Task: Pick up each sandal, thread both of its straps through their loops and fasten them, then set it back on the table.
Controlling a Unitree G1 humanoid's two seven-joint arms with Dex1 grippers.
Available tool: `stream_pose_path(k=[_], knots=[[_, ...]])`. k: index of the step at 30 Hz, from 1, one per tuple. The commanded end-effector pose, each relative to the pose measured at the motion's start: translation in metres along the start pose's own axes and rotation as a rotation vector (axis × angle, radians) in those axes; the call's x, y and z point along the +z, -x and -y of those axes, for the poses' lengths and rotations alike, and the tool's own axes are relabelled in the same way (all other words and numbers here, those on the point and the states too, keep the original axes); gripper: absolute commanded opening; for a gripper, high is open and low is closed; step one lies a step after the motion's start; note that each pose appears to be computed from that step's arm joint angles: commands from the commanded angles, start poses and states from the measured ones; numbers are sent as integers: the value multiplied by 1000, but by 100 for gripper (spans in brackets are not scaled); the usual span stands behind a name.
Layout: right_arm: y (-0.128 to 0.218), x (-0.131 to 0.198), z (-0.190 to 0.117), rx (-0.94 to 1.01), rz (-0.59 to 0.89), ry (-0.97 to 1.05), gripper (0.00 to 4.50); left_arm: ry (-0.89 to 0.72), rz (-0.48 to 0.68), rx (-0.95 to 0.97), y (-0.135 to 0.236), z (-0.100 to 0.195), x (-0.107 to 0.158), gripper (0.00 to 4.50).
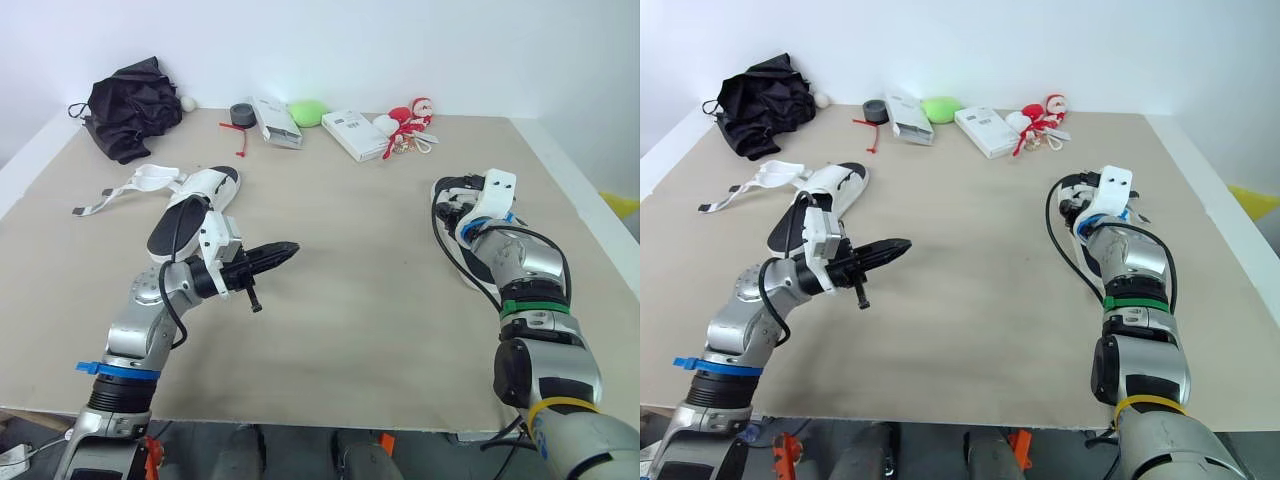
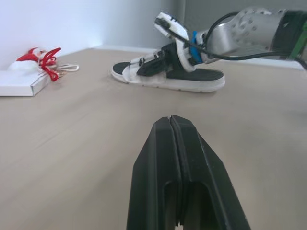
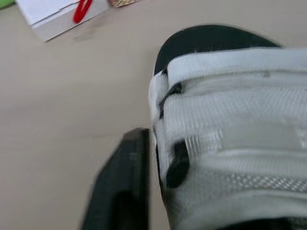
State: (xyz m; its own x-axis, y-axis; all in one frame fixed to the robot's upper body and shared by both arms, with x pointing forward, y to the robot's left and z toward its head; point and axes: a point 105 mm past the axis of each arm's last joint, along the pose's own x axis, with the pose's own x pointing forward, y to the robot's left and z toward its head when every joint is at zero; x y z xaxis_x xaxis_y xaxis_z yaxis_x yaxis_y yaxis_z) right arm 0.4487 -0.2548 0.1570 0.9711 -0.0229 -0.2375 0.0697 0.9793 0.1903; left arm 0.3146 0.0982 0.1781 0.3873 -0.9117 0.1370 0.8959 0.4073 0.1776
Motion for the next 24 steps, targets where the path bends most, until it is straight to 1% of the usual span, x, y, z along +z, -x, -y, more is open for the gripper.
stream_pose_path(k=[1,5,8,11,13,16,18,19,20,21,22,24], knots=[[1,15,7,-3,60,-8,346,-3,86,4,-14,4,18,0],[15,9,8,108,24,78,346,4,95,2,-17,6,18,0],[32,10,24,120,19,97,346,15,99,8,-18,4,19,0],[58,18,31,169,45,174,346,24,82,27,-17,-2,17,0],[79,23,25,242,63,228,346,35,73,61,-14,-9,16,0],[107,23,2,399,80,293,346,41,74,125,-8,-22,18,0],[127,23,-21,538,108,296,346,37,71,197,-1,-35,20,0],[140,23,-39,643,128,278,346,38,71,257,5,-45,20,0],[159,19,-63,786,140,281,346,40,71,337,14,-58,21,0],[177,10,-86,930,131,292,346,43,62,425,25,-71,20,0],[189,1,-101,1022,118,311,346,43,47,497,35,-81,17,0],[189,-8,-116,1068,100,309,346,-11,-11,607,51,-95,12,0]])
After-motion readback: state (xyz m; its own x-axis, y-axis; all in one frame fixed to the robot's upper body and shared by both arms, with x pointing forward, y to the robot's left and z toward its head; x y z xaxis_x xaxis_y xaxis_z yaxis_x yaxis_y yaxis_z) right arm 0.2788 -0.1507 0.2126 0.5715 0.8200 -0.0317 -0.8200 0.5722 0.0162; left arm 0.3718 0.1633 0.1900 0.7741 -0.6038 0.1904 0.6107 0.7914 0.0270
